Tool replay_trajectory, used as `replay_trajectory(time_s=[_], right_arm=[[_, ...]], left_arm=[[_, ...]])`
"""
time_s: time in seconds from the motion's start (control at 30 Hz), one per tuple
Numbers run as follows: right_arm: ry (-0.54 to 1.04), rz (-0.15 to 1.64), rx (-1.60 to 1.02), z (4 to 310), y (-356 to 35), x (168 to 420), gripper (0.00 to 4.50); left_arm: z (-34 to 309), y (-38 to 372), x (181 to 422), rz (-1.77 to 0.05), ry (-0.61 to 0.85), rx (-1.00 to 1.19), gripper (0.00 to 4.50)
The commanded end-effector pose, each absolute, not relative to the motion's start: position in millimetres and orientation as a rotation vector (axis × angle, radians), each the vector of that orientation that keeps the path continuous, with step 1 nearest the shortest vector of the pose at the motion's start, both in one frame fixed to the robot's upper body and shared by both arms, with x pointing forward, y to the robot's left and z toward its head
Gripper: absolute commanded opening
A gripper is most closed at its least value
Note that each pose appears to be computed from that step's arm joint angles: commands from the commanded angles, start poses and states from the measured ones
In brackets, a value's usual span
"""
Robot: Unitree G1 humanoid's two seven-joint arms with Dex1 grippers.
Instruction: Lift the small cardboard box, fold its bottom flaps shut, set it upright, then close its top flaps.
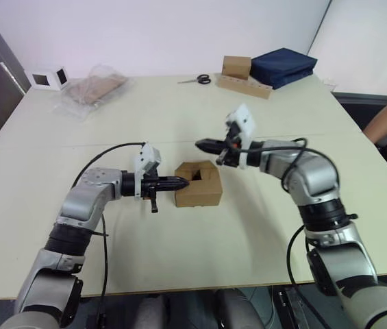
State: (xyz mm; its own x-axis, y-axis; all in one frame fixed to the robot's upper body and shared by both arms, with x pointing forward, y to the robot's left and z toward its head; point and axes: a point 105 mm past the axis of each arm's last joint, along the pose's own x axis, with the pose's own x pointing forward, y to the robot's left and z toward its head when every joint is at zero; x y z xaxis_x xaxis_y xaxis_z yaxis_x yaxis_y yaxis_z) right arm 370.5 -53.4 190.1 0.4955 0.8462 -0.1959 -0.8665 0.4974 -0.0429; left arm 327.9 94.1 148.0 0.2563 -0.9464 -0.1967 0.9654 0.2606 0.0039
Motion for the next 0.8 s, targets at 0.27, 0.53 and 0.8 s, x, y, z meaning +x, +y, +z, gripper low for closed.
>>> replay_trajectory(time_s=[0.27, 0.53, 0.8], right_arm=[[0.170, 1.165, -0.233, 168.6, -41.8, 333.5, 0.00], [0.207, 1.133, -0.265, 150.1, -44.3, 333.7, 0.00], [0.199, 1.130, -0.264, 151.4, -45.1, 330.2, 0.00]], left_arm=[[150.5, 96.1, 320.1, -1.316, 0.174, 0.142, 0.03], [172.4, 108.9, 305.1, -1.363, 0.165, 0.155, 0.03], [189.2, 110.3, 333.0, -1.272, 0.112, 0.163, 0.03]])
